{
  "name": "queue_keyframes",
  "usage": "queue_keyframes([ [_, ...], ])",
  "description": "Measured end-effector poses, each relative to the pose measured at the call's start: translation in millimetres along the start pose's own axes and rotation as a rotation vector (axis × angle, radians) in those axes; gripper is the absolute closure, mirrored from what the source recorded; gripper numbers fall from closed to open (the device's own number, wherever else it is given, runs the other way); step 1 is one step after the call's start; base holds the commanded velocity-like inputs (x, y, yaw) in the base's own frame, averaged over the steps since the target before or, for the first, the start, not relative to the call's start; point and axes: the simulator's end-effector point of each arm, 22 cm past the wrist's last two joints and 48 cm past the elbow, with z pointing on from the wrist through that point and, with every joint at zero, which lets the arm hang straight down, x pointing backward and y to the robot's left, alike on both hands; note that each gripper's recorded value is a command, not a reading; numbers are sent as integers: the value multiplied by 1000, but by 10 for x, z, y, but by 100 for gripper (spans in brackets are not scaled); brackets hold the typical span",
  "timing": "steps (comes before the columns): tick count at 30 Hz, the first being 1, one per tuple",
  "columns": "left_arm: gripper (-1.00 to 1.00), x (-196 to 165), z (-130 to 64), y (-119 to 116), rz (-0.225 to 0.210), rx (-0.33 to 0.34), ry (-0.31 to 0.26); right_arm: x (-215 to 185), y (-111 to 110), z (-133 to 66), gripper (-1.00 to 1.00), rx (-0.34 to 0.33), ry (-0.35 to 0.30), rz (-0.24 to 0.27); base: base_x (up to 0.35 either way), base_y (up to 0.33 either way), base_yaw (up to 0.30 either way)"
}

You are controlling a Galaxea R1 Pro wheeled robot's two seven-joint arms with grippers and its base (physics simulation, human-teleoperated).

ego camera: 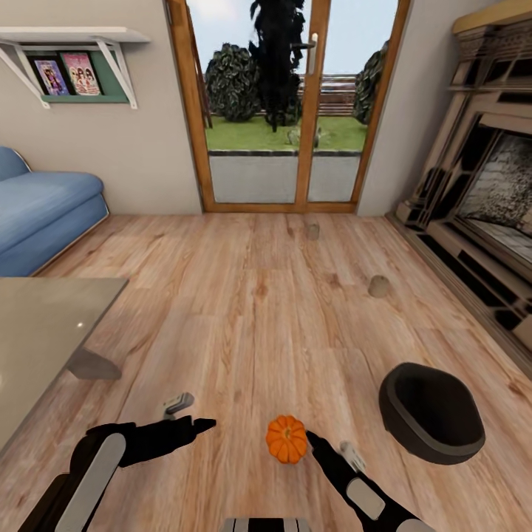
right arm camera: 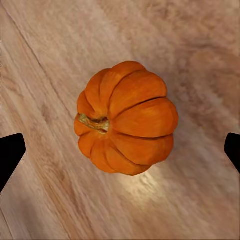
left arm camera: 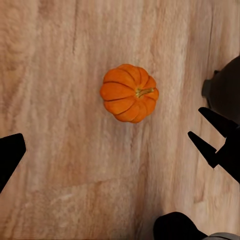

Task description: Place each of the two pumpkins and all three candles from the living room inside a cabinet in the living room (use any cabinet), then make sure every cabinet is closed, and position the cauldron so it is next to a table in the living room.

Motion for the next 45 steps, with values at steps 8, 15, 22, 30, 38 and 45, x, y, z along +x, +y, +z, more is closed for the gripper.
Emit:
queue_keyframes([
  [8, -100, 3, 3, -1, -1, 1, 1, 1, -5, 1, -100, 2, 0, 0, 44, 127, 0],
  [15, -100, 4, 4, 2, -1, 0, 1, -3, -8, 1, -100, 3, -1, 0, 7, 70, 0],
  [22, -100, 0, 1, 8, -1, -1, 0, -3, -18, 0, -100, 6, -2, 0, 0, 5, 0],
  [30, -100, 24, 32, 54, -8, -6, 9, 36, -74, 21, -100, 16, 6, 3, 0, 0, 0],
  [38, -100, 110, 132, 140, -25, -14, 35, 146, -211, 75, -100, 40, 27, 9, 0, 0, 0],
  [45, -100, 186, 215, 215, -39, -20, 58, 235, -338, 117, -100, 62, 44, 16, 0, 0, 0],
])
